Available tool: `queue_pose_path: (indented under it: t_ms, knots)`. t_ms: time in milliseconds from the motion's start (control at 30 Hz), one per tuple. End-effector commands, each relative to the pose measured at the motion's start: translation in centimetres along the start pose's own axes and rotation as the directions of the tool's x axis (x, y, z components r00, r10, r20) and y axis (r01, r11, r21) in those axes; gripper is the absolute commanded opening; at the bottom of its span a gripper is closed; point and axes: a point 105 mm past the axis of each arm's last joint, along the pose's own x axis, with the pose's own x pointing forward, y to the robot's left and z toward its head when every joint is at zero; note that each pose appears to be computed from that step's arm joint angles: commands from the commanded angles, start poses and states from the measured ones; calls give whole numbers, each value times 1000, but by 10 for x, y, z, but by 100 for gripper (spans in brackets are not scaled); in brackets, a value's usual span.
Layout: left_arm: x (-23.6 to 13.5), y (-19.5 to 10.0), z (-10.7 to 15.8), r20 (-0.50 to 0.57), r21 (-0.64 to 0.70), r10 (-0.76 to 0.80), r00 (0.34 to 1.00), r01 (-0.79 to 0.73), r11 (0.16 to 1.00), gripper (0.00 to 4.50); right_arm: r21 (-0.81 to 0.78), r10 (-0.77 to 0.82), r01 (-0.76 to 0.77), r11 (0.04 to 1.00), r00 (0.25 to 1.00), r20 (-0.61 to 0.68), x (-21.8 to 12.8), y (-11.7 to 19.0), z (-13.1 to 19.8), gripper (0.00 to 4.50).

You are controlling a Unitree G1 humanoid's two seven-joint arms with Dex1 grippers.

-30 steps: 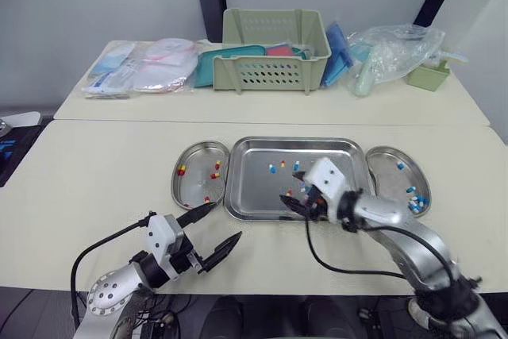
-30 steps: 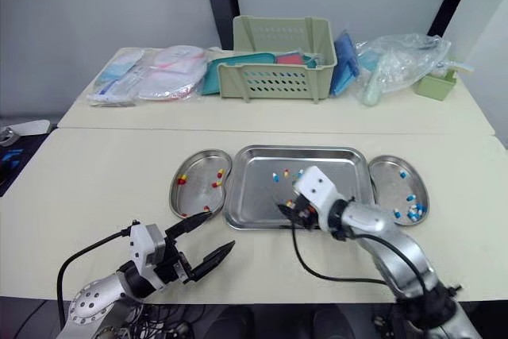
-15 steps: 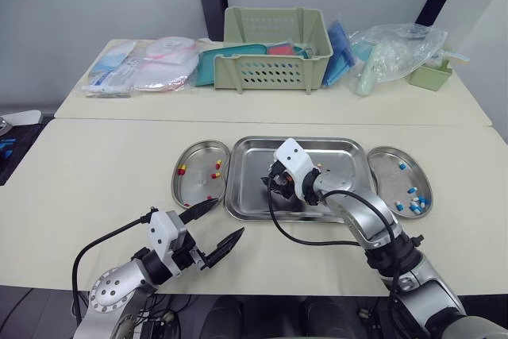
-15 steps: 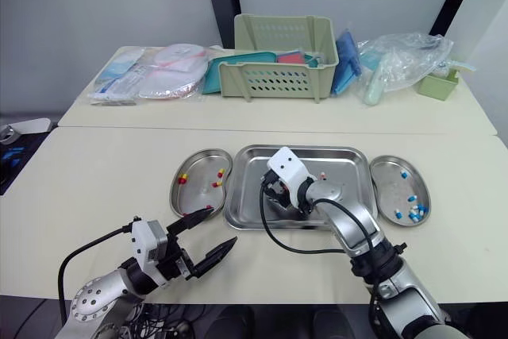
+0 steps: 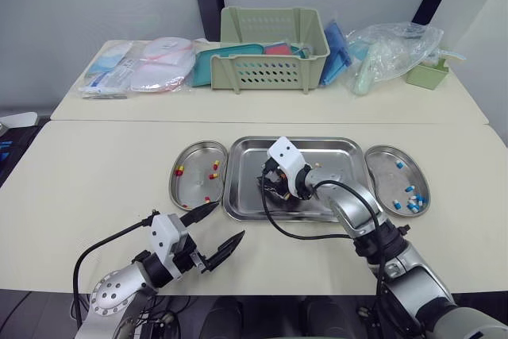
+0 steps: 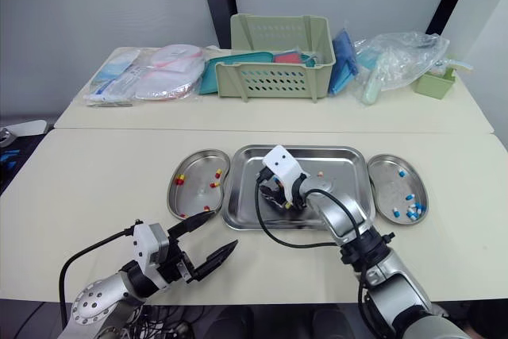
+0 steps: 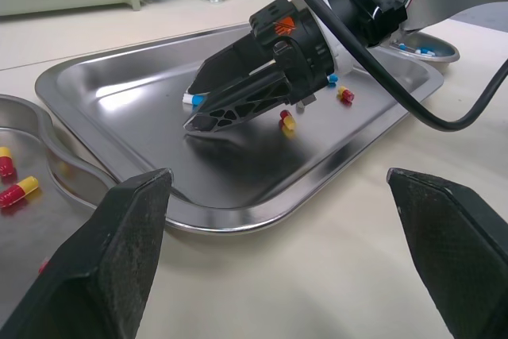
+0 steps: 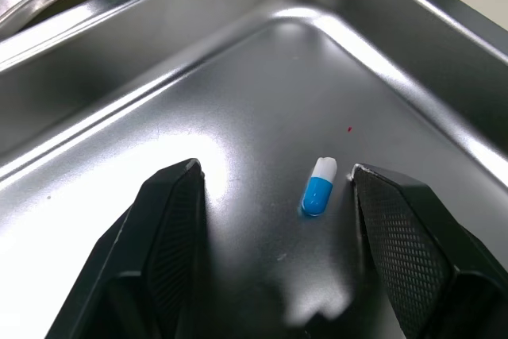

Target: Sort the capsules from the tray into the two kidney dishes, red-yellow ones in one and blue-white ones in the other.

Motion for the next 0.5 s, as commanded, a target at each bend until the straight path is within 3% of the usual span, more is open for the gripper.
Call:
queue_pose_path:
  t_ms: [33,67,133,467,500]
  knots:
    - [2,-3,4,25,26,-9,1000,8,1000,450,-10,-2,2,1000,1000,13,1,-2,7,321]
    - [2,-3,4,26,26,-9,1000,8,1000,450,-10,-5,5,1000,1000,10,2,-3,6,288]
    - [3,-3,3,27,26,-7,1000,7,1000,450,-14,-6,6,1000,1000,5,2,-5,5,269]
    - [2,-1,-1,24,31,-2,1000,1,1000,450,-126,9,-9,992,1000,3,2,-2,5,12]
    - [2,-1,-1,24,32,-2,1000,1,1000,450,-140,14,-13,990,1000,6,2,-1,6,3]
